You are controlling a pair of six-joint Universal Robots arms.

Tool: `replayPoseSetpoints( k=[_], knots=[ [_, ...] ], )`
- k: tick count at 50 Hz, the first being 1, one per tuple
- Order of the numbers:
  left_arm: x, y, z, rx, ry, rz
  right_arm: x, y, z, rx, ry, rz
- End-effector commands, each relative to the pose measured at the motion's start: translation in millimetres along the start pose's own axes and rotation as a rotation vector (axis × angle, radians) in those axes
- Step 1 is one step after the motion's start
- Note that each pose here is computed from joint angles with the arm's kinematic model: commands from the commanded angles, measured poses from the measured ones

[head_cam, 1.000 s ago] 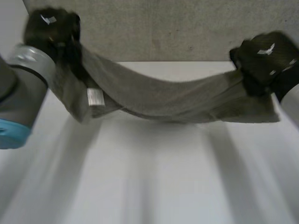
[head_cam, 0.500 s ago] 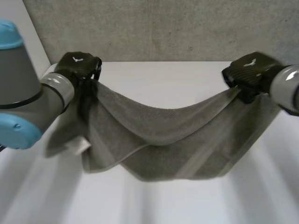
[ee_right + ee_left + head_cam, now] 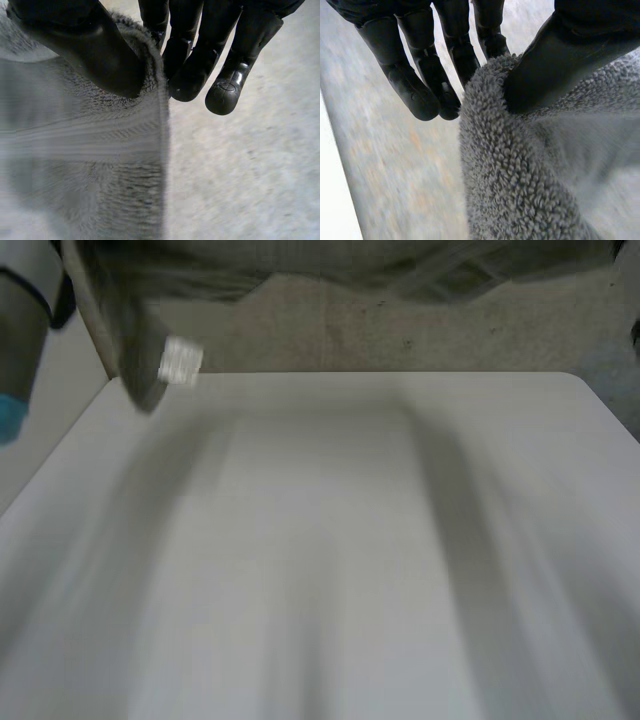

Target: Fold the towel.

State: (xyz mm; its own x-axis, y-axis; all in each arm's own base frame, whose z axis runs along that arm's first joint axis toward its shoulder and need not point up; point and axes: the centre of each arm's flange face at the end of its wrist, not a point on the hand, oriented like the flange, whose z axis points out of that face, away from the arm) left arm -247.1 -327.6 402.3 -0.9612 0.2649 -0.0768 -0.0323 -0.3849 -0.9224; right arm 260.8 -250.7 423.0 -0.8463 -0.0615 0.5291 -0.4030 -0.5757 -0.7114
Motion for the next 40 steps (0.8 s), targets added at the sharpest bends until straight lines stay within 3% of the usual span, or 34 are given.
replayPoseSetpoints(
  k=[1, 3, 4, 6, 14, 21, 31, 34, 40],
  knots=[
    [12.8, 97.3, -37.1, -0.313, 0.094, 0.022, -64.0, 75.1, -55.1, -0.358, -0.364, -0.013],
    [17.6, 141.0, -58.2, -0.445, 0.128, 0.077, -77.7, 92.6, -67.7, -0.426, -0.424, -0.013],
    [17.6, 141.2, -58.3, -0.446, 0.129, 0.077, -77.9, 92.8, -67.8, -0.427, -0.425, -0.013],
    [23.1, 180.4, -78.0, -0.547, 0.179, 0.18, -99.9, 123.2, -93.2, -0.541, -0.514, -0.011],
    [28.9, 238.1, -119.2, -0.718, 0.297, 0.367, -142.9, 184.1, -141.4, -0.726, -0.656, -0.018],
    [26.1, 236.1, -121.3, -0.701, 0.286, 0.379, -134.2, 178.3, -135.7, -0.666, -0.582, -0.019],
    [17.3, 191.3, -105.5, -0.563, 0.223, 0.377, -108.2, 141.8, -127.6, -0.562, -0.508, -0.013],
    [18.8, 184.0, -109.1, -0.553, 0.225, 0.369, -104.2, 137.5, -135.1, -0.577, -0.531, -0.025],
    [18.6, 168.7, -118.9, -0.54, 0.223, 0.356, -104.2, 138.9, -171.1, -0.712, -0.713, -0.12]
  ],
)
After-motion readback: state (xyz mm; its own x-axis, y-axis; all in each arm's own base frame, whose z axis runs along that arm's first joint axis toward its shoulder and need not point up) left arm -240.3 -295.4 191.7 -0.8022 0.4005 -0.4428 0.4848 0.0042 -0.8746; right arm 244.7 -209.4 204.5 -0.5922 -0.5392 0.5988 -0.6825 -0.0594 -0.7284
